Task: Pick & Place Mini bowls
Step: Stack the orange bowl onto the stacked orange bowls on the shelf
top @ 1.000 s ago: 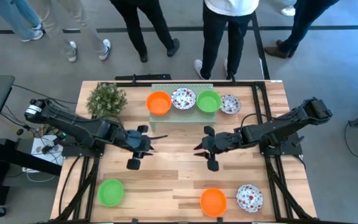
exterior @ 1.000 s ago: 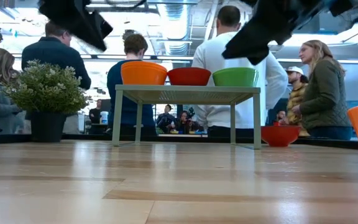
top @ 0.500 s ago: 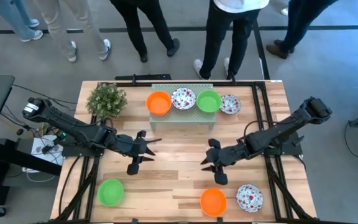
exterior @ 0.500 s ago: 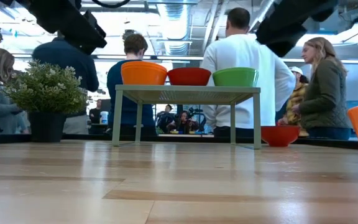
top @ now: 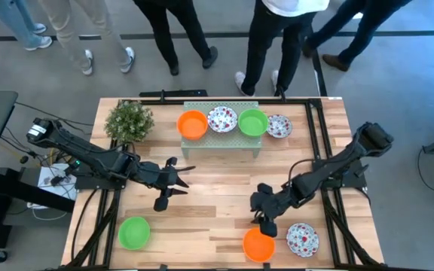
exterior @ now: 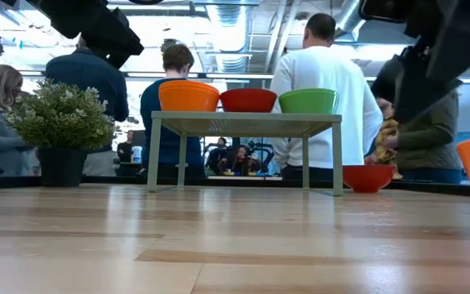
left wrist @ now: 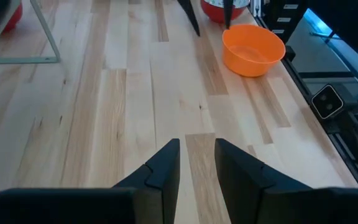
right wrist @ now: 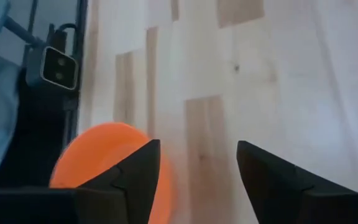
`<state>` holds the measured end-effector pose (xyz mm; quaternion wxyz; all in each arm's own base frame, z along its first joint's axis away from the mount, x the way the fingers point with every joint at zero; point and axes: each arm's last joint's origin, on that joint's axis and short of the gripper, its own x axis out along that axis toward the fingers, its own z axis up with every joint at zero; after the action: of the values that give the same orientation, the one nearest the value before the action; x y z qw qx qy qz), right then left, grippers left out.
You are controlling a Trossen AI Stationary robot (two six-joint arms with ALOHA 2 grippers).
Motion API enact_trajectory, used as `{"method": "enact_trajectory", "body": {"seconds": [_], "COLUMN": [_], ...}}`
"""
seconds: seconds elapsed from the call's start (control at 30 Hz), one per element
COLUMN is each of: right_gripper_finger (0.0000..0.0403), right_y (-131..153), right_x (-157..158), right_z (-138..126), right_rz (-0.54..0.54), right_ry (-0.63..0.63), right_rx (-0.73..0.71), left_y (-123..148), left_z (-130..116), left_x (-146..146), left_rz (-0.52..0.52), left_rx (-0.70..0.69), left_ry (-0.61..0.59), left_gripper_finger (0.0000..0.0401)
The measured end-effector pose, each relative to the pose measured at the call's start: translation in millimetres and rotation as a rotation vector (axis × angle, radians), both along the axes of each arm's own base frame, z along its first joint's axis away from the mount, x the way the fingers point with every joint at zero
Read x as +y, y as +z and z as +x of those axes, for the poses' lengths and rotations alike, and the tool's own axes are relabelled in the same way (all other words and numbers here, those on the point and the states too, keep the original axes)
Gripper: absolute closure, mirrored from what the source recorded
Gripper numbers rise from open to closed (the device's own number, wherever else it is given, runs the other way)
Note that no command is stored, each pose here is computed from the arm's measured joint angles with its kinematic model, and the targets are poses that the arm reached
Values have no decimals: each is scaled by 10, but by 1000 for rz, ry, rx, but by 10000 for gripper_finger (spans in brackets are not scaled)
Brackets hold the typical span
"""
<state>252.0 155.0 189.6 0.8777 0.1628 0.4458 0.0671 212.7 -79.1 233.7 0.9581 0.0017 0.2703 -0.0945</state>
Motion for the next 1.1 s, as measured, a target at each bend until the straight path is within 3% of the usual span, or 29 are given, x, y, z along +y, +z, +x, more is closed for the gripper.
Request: {"method": "enact_trajectory", "body": {"seconds": [0.37,0.6,0.73,0.93,1.1], "right_gripper_finger": [202,214,257,380,384], "right_y": [-270,-404,-416,-406,-363], "right_x": [202,252,249,212,113], "right_z": [-42,-57,-50,-7,100], "right_rz": [84,62,47,72,68], "right_ry": [-35,-37,-16,-1,-37], "right_rx": [154,205,199,198,174], "left_y": [4,5,6,21,65], "left_z": [4,5,6,15,37], "left_x": [-2,0,2,-2,-12], "left_rz": [1,3,6,-3,-22], "left_rx": [-6,-9,-10,-27,-75], "left_ry": [-2,3,8,9,8], "left_gripper_finger": [300,300,300,300,300]}}
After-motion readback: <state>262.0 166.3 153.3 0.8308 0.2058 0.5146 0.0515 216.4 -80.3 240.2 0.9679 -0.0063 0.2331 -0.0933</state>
